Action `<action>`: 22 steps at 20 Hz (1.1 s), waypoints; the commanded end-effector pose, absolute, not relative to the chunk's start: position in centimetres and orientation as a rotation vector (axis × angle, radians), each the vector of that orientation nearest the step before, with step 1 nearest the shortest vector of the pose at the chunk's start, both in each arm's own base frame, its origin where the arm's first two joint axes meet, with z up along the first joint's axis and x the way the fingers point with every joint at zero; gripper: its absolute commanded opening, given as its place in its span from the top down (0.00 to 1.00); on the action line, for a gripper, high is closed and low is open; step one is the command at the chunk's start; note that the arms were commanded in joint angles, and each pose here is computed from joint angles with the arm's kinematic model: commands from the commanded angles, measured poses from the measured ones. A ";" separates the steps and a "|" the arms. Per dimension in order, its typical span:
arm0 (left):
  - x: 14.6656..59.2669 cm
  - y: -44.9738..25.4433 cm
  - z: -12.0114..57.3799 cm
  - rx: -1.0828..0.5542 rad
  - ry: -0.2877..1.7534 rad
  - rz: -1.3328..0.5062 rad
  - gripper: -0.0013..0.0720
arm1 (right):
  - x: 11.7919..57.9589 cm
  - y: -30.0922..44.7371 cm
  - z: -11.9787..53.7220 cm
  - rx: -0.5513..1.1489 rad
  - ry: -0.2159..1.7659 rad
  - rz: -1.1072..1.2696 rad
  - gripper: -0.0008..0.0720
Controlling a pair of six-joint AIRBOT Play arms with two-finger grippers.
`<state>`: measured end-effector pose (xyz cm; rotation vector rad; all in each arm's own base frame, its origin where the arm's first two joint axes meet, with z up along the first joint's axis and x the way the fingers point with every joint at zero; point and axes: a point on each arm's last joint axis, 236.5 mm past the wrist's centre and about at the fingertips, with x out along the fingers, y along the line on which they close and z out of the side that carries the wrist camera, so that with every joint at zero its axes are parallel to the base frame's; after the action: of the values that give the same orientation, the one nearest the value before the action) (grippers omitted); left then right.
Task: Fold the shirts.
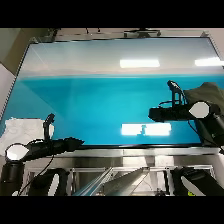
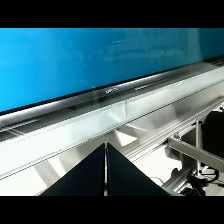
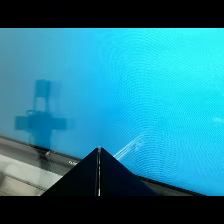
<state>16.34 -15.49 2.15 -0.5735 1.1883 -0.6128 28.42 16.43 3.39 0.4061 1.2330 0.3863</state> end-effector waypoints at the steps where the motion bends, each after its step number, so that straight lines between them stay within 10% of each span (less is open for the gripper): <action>1: 16.4 -15.5 2.1 -0.572 1.185 -0.611 0.96 | 28.4 16.5 3.4 0.406 1.233 0.387 0.96; 13: 20.1 -11.7 4.0 -0.402 1.053 -0.468 0.96 | 28.4 16.5 3.4 0.406 1.233 0.387 0.96; 17: 23.0 -2.1 8.1 -0.282 0.957 -0.064 0.00 | 28.4 16.5 3.4 0.406 1.233 0.387 0.96; 22: 20.7 12.0 9.2 -0.239 0.990 0.477 0.00 | 28.4 16.5 3.4 0.406 1.233 0.387 0.96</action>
<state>22.70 4.05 8.42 -0.2752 0.9703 0.1619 28.42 16.44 3.40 0.4066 1.2326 0.3864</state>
